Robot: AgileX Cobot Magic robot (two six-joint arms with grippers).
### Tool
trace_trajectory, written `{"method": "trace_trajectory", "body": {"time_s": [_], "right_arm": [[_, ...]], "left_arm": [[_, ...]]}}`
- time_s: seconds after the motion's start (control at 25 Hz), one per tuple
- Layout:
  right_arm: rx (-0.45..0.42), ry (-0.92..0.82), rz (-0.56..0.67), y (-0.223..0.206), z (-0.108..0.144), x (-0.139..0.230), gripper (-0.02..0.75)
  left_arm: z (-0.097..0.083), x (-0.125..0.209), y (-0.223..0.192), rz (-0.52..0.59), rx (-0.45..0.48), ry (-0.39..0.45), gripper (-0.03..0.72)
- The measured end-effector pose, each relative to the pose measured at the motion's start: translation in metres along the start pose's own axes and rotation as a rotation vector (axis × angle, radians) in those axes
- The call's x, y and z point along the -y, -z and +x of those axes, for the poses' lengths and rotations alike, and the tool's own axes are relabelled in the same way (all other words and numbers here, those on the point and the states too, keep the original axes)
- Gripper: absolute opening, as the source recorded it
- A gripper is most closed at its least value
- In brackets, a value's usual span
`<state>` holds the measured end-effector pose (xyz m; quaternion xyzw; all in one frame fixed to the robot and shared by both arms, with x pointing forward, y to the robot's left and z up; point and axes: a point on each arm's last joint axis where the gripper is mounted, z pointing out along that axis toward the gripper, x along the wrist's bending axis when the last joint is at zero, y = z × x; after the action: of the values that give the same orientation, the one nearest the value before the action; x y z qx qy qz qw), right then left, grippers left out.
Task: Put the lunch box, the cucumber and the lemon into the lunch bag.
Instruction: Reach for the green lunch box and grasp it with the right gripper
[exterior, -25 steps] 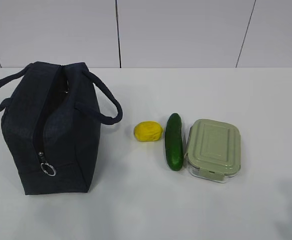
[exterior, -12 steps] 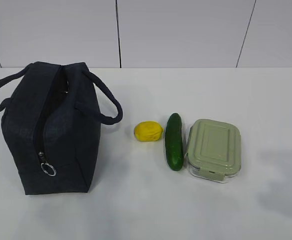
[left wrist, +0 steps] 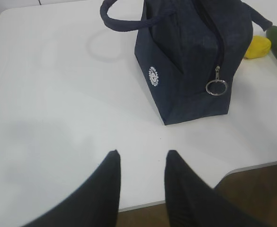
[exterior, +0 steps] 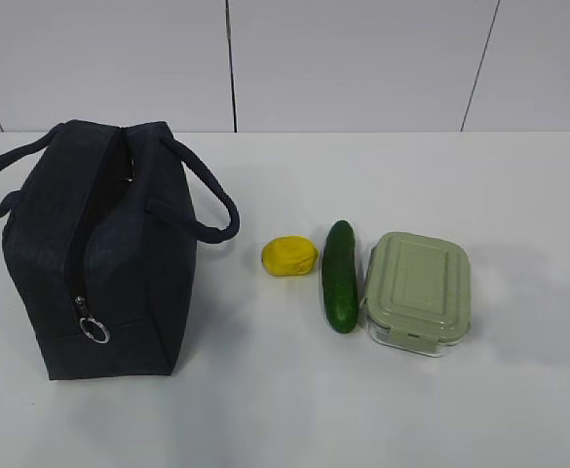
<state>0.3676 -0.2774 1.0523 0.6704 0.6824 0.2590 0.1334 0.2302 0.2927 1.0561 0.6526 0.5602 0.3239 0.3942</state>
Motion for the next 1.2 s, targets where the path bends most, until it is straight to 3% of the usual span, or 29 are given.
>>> {"method": "trace_trajectory", "body": {"time_s": [0.24,0.6,0.92,1.2], "right_arm": [[-0.045,-0.019,0.074,-0.02,0.005,-0.038,0.398],[-0.231,-0.026,0.179,-0.067,0.018,-0.065,0.398],[-0.447,-0.094,0.23,-0.104,0.03,-0.077,0.398],[-0.62,-0.224,0.227,-0.119,0.003,-0.094,0.398]], "left_arm": [[0.0,0.0,0.0,0.0,0.0,0.0,0.226],[0.0,0.0,0.0,0.0,0.0,0.0,0.226],[0.0,0.0,0.0,0.0,-0.002,-0.001,0.226],[0.0,0.0,0.0,0.0,-0.002,-0.001,0.226]]}}
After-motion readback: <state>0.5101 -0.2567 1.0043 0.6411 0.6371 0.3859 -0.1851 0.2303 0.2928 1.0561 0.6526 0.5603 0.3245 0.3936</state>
